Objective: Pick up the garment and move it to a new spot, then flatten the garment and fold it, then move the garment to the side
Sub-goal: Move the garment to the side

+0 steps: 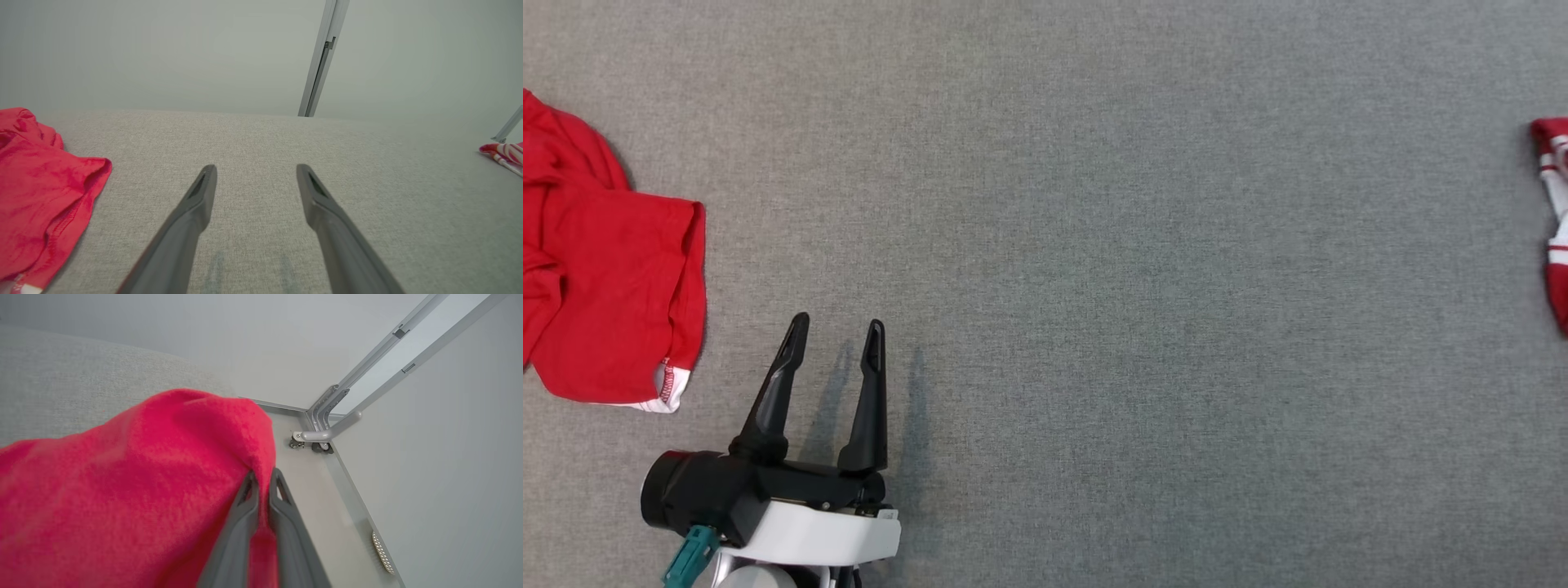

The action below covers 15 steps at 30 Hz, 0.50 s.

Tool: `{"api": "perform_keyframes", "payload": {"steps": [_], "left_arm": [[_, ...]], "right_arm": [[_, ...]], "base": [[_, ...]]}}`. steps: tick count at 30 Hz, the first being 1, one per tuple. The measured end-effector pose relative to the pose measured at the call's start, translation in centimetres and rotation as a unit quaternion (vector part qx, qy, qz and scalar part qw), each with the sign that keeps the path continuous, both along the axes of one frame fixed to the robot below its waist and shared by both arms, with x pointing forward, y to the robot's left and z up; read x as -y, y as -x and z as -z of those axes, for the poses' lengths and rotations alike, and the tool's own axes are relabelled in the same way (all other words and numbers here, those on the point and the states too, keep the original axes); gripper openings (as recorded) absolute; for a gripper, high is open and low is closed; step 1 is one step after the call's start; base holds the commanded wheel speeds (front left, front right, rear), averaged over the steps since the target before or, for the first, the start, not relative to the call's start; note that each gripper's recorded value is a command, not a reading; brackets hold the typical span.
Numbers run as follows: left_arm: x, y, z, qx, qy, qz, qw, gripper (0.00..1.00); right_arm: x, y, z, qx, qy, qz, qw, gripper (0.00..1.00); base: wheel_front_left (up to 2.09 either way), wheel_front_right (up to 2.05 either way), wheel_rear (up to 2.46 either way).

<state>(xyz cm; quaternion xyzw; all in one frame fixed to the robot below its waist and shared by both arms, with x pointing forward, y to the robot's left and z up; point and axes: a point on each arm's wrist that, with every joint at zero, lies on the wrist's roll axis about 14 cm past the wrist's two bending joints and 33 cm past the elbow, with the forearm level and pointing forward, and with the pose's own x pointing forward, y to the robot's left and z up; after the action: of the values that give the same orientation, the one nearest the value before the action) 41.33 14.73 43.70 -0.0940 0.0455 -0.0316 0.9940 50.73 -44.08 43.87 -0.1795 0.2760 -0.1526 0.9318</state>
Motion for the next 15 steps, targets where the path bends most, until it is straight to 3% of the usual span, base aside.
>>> {"api": "perform_keyframes", "payload": {"steps": [3, 7, 11, 15], "left_arm": [[-0.2, 0.0, -0.6, 0.007, 0.001, -0.006, 1.0, 1.0], [-0.3, 0.3, -1.8, 0.021, 0.008, -0.012, 1.0, 1.0], [-0.7, 1.7, -2.9, 0.029, 0.018, -0.025, 0.999, 1.0], [-1.6, 3.9, -3.9, 0.035, 0.024, -0.044, 0.998, 1.0]], "right_arm": [[0.6, 0.3, -0.8, 0.004, 0.031, -0.006, 0.999, 1.0], [-1.3, -1.8, -5.7, 0.124, 0.048, -0.043, 0.99, 1.0], [-6.5, -2.0, -8.3, 0.215, 0.021, -0.093, 0.972, 1.0], [-12.7, 0.2, -9.4, 0.266, -0.023, -0.148, 0.952, 1.0]], "base": [[0.0, 0.0, 0.0], [0.0, 0.0, 0.0], [0.0, 0.0, 0.0], [0.0, 0.0, 0.0]]}}
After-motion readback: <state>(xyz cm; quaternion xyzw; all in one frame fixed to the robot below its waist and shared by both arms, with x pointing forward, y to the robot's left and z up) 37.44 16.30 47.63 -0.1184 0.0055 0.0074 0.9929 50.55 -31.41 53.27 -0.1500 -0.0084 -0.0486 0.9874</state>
